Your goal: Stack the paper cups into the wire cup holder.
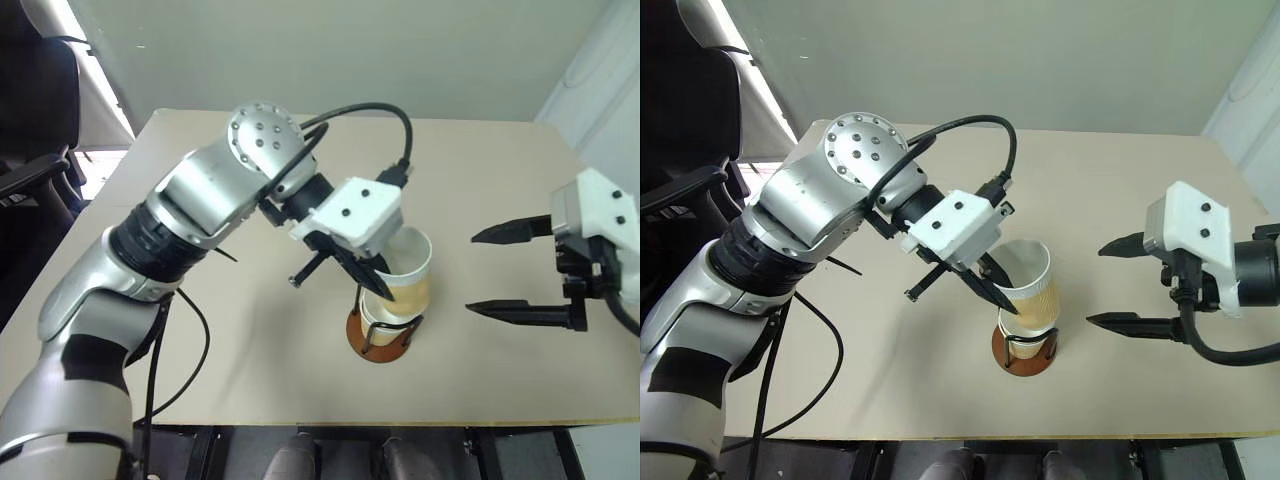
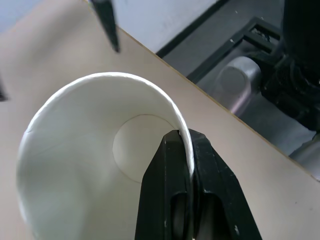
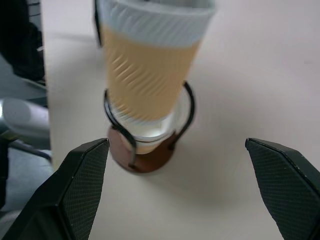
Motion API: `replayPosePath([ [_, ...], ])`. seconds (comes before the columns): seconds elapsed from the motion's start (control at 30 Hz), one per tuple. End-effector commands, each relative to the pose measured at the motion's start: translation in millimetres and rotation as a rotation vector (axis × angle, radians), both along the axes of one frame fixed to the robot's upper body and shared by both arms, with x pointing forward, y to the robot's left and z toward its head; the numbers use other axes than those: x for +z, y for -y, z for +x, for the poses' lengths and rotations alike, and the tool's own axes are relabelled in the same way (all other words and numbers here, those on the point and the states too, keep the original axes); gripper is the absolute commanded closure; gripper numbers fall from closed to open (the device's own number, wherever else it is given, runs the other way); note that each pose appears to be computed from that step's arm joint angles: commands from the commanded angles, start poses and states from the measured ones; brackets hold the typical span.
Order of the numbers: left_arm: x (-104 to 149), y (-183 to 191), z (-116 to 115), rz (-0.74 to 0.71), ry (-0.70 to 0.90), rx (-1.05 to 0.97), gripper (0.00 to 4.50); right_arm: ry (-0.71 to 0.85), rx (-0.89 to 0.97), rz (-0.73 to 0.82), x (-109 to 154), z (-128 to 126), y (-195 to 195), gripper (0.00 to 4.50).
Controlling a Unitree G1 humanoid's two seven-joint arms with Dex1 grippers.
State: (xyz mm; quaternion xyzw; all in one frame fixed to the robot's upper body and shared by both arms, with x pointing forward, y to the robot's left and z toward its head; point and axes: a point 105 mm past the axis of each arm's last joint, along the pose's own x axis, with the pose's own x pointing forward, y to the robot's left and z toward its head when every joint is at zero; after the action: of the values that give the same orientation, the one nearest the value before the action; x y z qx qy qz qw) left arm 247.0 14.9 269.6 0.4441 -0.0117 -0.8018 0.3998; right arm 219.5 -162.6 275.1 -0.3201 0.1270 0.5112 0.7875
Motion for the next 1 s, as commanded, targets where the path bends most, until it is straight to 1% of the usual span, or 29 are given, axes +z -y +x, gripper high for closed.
replayPosePath([
  [0.03,3,2,-3,0.032,0.061,-0.049,4.5,0.05,-0.007,0.0,15,-5,4,0.03],
  [0.23,-1,-3,4,0.05,0.115,-0.042,4.5,0.085,-0.031,0.002,28,-6,9,0.03],
  [0.43,1,-5,6,0.05,0.129,-0.044,4.5,0.121,-0.059,-0.01,40,-6,15,0.03],
  [0.73,-6,-8,4,0.063,0.095,-0.053,4.5,0.134,-0.064,-0.009,41,-5,15,0.03],
  [1.0,-12,-10,6,0.096,0.122,-0.057,4.5,0.143,-0.066,-0.01,42,-4,15,0.03],
])
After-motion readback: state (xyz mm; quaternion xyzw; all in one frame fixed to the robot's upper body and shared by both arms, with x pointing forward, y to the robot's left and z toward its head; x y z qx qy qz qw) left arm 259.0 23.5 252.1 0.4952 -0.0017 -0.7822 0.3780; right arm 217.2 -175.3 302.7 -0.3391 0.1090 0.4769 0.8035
